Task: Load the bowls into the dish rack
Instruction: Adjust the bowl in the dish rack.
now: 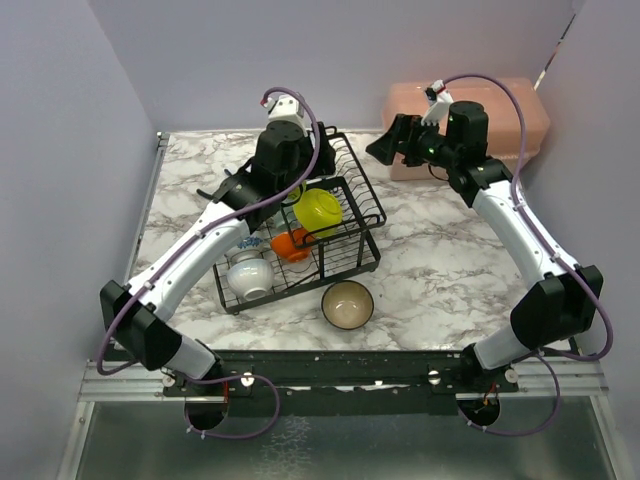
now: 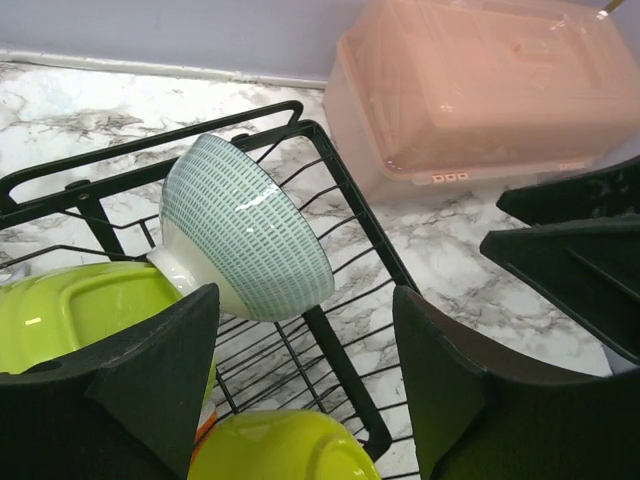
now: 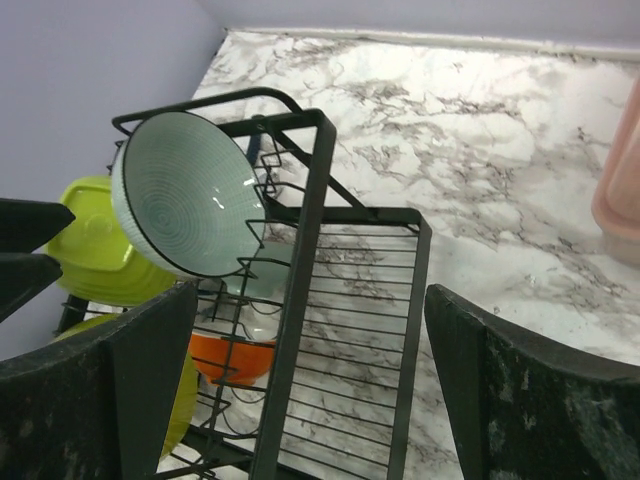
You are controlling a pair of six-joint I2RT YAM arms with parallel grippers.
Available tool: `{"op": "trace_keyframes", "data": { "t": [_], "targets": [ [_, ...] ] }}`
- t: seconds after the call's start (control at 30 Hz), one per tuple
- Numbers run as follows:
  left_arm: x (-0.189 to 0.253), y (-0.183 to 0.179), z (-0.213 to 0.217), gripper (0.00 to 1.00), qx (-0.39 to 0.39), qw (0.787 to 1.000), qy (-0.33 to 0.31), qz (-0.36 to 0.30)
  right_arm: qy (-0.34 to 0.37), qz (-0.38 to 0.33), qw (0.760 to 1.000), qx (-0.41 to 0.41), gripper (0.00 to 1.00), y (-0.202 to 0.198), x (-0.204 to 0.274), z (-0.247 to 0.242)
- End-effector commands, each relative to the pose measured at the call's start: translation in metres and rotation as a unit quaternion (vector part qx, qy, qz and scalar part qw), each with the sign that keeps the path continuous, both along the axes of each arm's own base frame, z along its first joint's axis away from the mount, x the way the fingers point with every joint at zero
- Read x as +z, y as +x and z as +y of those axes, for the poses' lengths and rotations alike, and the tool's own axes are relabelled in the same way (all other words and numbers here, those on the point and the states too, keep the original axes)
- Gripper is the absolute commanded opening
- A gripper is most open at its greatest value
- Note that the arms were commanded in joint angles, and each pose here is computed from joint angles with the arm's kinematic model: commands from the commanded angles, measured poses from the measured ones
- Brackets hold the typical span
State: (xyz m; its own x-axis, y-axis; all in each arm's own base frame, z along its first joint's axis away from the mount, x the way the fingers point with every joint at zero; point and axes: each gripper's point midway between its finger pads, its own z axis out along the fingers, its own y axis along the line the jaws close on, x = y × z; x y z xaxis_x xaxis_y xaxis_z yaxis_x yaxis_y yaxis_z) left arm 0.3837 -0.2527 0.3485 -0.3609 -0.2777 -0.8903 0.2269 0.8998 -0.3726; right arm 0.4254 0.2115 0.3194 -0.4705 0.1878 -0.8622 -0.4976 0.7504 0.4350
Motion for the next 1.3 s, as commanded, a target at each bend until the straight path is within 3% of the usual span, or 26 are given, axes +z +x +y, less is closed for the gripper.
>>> {"op": "trace_keyframes", "data": {
  "t": [0.0,0.2,0.47,0.7,0.83,1.0,1.13,1.27],
  "targets": [
    [-0.003,0.017,0.008,0.70,0.024,0.999,0.027,-0.001,0.007,0.013,1.000,-0.005,1.00,-0.005,-0.008,-0.005],
    [-0.019,0.031,-0.017,0.70,-0.024,0.999,0.045,0.009,0.006,0.017,1.000,0.014,1.00,-0.012,-0.011,-0.004],
    [-0.036,0.039,-0.072,0.65,-0.125,0.991,0.011,0.037,0.001,0.007,1.000,0.013,1.00,-0.018,-0.011,-0.008],
    [-0.044,0.034,-0.093,0.65,-0.172,0.983,-0.010,0.055,0.008,0.014,0.999,0.029,1.00,-0.018,-0.014,-0.003],
    [-0.034,0.034,-0.089,0.67,-0.166,0.985,-0.012,0.043,0.015,0.015,0.998,0.058,1.00,-0.020,-0.013,0.006],
    [0.010,0.027,-0.072,0.70,-0.144,0.989,-0.024,-0.013,0.020,0.009,0.996,0.087,0.99,-0.024,-0.007,0.013],
    [0.034,0.009,-0.054,0.72,-0.137,0.989,-0.031,-0.038,0.026,0.011,0.994,0.105,0.99,-0.032,-0.005,0.016],
    [0.030,-0.013,-0.028,0.72,-0.113,0.993,-0.024,-0.034,0.032,0.024,0.990,0.136,0.97,-0.047,-0.001,0.020]
  ]
}}
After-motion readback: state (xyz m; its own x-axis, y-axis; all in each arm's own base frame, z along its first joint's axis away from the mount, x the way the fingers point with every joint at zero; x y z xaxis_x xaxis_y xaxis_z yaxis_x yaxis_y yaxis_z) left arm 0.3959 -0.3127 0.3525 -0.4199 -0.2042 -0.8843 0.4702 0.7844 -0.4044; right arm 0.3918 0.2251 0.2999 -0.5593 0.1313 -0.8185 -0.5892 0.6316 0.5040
